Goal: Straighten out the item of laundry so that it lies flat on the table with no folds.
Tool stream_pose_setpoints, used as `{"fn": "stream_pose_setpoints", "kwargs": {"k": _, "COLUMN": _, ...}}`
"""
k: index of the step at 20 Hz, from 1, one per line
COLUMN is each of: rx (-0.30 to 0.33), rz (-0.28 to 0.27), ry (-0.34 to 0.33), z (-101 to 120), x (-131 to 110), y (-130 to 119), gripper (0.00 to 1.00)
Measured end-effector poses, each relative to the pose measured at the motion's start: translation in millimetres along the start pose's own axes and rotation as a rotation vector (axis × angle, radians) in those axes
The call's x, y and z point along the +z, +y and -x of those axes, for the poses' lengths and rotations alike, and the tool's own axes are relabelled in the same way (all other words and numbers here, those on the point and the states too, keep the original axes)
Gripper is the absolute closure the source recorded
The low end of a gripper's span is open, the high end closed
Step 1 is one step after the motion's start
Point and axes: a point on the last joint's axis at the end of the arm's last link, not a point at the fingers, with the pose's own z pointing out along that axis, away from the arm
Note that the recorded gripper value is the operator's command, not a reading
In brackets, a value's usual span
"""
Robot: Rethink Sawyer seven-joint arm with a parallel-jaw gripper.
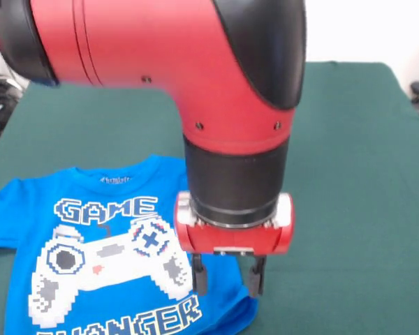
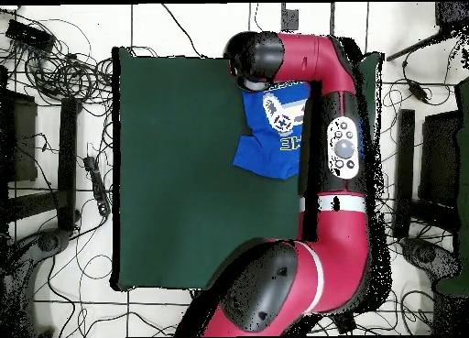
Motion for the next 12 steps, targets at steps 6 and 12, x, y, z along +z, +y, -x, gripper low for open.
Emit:
{"fn": "stream_pose_setpoints", "kwargs": {"k": 6, "rx": 0.020, "rz": 0.001, "ry": -0.002, "z": 0.0, "x": 23.3, "y": 6.9, "gripper": 0.00}}
{"fn": "stream_pose_setpoints", "kwargs": {"k": 12, "rx": 0.037, "rz": -0.001, "ry": -0.017, "z": 3.5, "x": 37.8, "y": 13.8, "gripper": 0.00}}
